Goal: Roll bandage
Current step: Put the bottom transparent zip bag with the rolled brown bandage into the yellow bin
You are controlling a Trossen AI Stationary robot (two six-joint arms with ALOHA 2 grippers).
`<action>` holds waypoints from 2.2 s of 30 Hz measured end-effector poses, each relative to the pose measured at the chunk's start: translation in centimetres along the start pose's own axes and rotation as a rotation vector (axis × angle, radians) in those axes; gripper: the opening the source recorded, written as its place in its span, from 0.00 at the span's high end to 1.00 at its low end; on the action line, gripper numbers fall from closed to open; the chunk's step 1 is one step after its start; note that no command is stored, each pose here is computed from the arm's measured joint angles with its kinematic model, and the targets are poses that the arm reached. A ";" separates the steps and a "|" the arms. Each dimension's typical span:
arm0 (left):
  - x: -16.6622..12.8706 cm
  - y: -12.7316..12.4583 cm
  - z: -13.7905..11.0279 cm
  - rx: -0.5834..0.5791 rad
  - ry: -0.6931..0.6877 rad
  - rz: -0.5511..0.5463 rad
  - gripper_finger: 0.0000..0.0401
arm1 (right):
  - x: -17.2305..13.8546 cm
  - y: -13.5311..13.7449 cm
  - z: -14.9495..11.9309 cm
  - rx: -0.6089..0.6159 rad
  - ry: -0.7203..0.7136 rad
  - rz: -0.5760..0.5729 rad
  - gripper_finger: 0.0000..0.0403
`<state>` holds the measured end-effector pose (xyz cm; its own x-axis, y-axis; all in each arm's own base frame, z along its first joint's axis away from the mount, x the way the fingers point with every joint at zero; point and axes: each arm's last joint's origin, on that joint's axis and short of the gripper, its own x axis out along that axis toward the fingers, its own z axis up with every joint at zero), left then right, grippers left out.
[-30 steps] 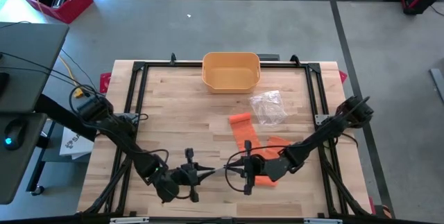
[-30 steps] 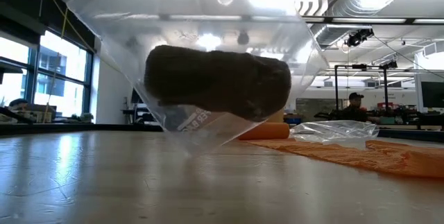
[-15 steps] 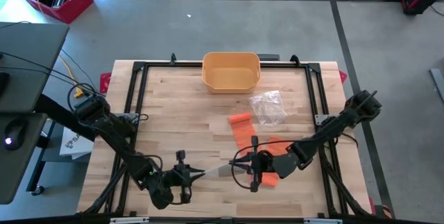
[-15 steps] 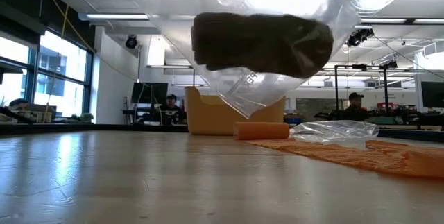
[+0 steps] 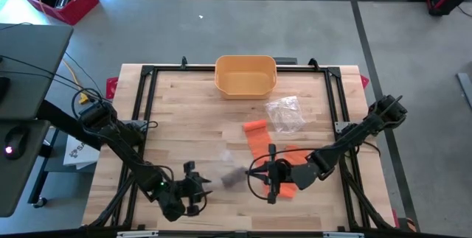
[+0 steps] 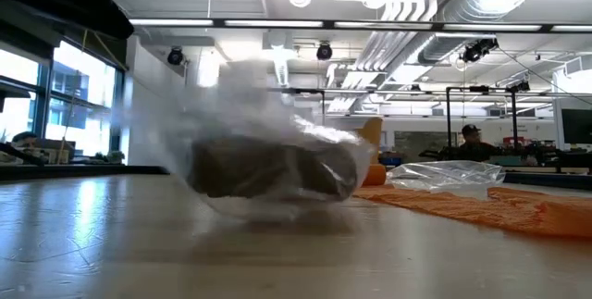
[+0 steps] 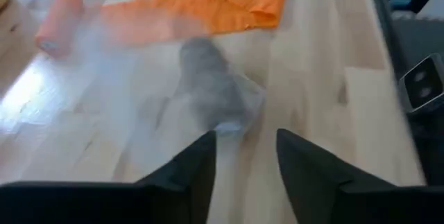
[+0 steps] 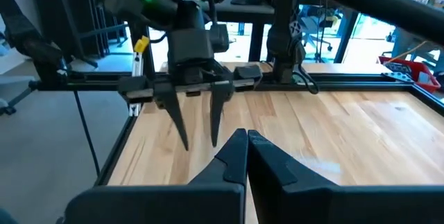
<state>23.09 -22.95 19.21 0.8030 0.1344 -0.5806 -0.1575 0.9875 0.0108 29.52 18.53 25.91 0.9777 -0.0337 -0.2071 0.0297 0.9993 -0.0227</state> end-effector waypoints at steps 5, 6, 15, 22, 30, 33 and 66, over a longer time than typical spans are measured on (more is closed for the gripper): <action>0.7 0.6 0.3 -0.096 0.003 0.031 0.53 | 0.0 0.0 -0.1 -0.005 0.007 0.002 1.00; 0.9 1.0 0.1 -0.140 0.026 0.062 0.53 | 0.0 0.0 -0.1 -0.005 0.008 0.003 1.00; 2.2 5.9 -4.7 -0.621 0.276 0.340 0.54 | 1.2 -1.6 -1.1 0.167 0.147 0.097 1.00; 5.0 6.9 -7.4 -0.818 0.102 0.109 0.55 | 3.5 -3.6 -2.9 0.232 0.269 0.138 1.00; 7.3 7.4 -8.0 -0.721 0.106 0.169 0.66 | 5.0 -3.4 -5.1 0.218 0.335 0.158 1.00; 8.2 7.0 -7.9 -0.646 0.115 0.183 0.74 | 4.8 -3.1 -5.2 0.202 0.336 0.164 1.00; 3.6 1.9 8.4 0.163 0.268 0.302 1.00 | 4.1 -4.6 -1.4 -0.064 0.330 0.059 0.55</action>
<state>30.51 -19.89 23.93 0.5537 0.4142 -0.7224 -0.2527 0.9102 0.3281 33.05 13.79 23.77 0.8572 0.0101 -0.5148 -0.0479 0.9970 -0.0601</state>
